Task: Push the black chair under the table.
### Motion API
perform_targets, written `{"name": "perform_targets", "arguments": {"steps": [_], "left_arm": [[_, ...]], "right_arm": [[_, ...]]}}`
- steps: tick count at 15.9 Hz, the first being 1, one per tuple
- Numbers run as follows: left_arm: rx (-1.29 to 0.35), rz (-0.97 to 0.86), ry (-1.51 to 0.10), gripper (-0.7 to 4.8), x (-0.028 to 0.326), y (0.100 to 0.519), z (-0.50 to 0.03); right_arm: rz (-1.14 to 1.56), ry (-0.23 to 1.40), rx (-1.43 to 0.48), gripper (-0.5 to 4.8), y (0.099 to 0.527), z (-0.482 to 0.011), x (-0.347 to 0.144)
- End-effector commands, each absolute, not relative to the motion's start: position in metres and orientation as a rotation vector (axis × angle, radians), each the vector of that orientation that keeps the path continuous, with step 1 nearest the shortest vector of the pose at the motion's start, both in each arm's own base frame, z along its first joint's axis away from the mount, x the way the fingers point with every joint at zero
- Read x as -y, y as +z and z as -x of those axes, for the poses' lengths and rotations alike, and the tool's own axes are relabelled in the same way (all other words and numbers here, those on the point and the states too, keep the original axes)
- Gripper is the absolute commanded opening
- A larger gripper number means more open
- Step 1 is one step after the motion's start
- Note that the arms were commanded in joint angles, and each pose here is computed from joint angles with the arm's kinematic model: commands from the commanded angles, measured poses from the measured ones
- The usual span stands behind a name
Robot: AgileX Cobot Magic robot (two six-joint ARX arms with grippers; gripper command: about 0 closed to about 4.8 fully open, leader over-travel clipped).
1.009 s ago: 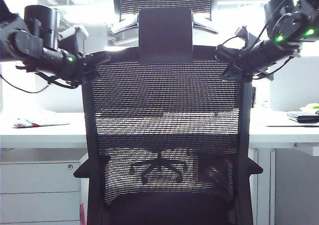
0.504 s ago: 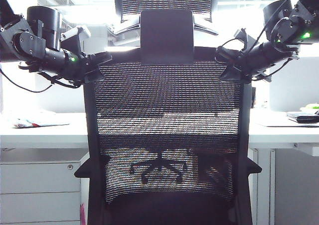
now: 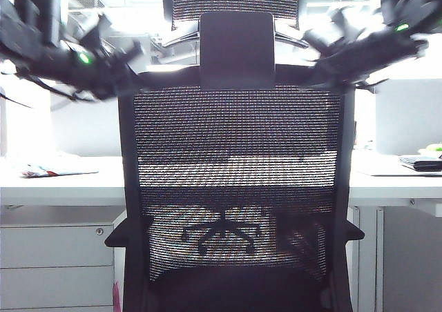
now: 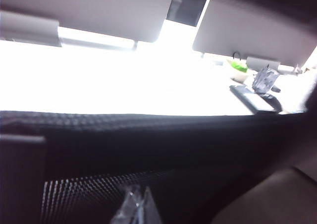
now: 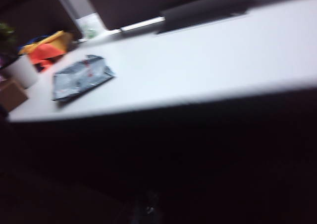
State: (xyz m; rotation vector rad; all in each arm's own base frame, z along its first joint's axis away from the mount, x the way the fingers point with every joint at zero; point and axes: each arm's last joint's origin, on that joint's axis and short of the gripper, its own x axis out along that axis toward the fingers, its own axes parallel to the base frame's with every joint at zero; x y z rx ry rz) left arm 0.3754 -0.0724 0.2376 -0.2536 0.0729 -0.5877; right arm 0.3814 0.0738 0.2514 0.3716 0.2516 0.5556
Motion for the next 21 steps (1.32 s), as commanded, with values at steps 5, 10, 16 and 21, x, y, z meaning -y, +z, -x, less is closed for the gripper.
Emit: {"name": "perform_targets", "arguments": {"steps": [5,10,16,21], "left_arm": [[-0.023,0.253,-0.595,-0.06,0.057,0.272,-0.264],[0.021,0.215,-0.547,-0.05,0.042,0.29,-0.185],[-0.05,0.206,-0.492,-0.05,0.034,0.291,-0.146],[-0.05,0.206,-0.492,-0.05,0.034,0.291,-0.146]], "right_arm": [[-0.416,0.571,-0.177,-0.08,0.29,-0.28,-0.058],[-0.401,0.493,-0.049,-0.08,0.297,-0.199,-0.041],[-0.395,0.498,-0.017,-0.06,0.291,-0.169,-0.036],[-0.396,0.5,-0.021,-0.06,0.291,-0.169,-0.036]]}}
